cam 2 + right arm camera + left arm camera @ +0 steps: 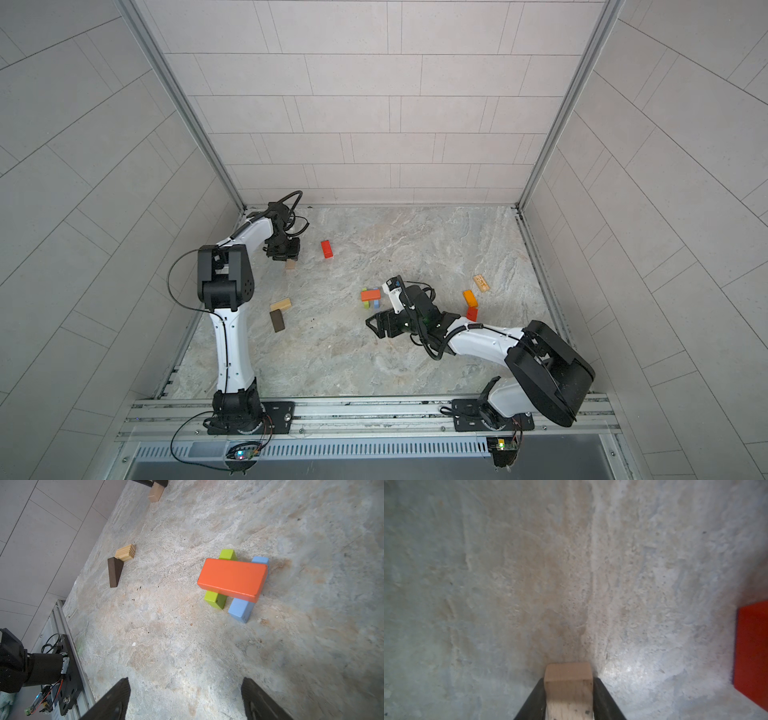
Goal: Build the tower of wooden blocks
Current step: 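Grasp the light wood plank with the left gripper while the right gripper withdraws, then lift the wood plank with the left gripper toward the right gripper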
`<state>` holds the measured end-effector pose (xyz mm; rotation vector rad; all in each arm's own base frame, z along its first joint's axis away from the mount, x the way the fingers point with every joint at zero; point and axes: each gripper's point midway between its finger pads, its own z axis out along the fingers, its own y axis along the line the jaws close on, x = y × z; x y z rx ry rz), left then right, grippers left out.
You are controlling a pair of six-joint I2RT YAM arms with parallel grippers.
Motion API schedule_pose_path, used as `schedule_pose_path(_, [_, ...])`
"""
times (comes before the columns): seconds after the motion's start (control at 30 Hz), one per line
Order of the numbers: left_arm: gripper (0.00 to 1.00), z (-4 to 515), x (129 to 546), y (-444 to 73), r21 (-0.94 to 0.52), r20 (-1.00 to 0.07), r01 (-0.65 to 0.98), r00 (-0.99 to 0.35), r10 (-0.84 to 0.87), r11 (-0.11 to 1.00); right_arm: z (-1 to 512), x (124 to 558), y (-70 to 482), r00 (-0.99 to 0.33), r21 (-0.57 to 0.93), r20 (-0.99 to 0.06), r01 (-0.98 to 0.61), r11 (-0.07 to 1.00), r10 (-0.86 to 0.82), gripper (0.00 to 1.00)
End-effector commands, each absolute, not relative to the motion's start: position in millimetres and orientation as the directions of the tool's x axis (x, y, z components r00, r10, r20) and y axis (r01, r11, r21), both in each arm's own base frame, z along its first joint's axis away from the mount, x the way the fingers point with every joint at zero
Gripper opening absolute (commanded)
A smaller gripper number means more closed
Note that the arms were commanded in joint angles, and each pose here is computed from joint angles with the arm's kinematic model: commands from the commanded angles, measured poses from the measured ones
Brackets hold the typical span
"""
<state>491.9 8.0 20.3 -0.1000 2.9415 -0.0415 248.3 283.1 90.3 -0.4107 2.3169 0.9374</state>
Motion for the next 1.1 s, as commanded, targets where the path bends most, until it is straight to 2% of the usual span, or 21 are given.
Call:
schedule_pose_path(0.0, [0.35, 10.0, 494.1, 0.5, -0.056, -0.175, -0.054, -0.983, -0.063, 0.997, 100.9, 254.1, 286.1, -0.766, 0.537, -0.642, -0.482, 0.692, -0.035, 0.85])
schedule_pose_path(0.2, [0.22, 14.6, 494.2, -3.2, -0.065, -0.181, -0.077, -0.980, -0.087, 0.995, 102.7, 255.8, 282.5, -0.764, 0.534, -0.644, -0.477, 0.698, -0.030, 0.85])
schedule_pose_path(0.47, [0.19, 65.3, 500.4, -27.5, -0.172, -0.262, -0.149, -0.946, -0.191, 0.974, 118.4, 262.5, 273.2, -0.747, 0.525, -0.665, -0.467, 0.711, 0.000, 0.89])
schedule_pose_path(0.63, [0.18, 112.0, 500.7, -58.3, -0.327, -0.290, -0.201, -0.908, -0.300, 0.923, 138.0, 267.7, 264.6, -0.743, 0.537, -0.668, -0.450, 0.713, 0.034, 0.88])
schedule_pose_path(0.8, [0.18, 158.8, 490.1, -94.0, -0.499, -0.280, -0.230, -0.870, -0.406, 0.836, 172.2, 278.2, 265.3, -0.744, 0.562, -0.665, -0.447, 0.696, 0.059, 0.75])
schedule_pose_path(1.07, [0.18, 199.7, 441.5, -161.7, -0.585, -0.296, -0.137, -0.882, -0.368, 0.799, 198.0, 288.8, 271.0, -0.761, 0.597, -0.646, -0.449, 0.665, 0.067, 0.49])
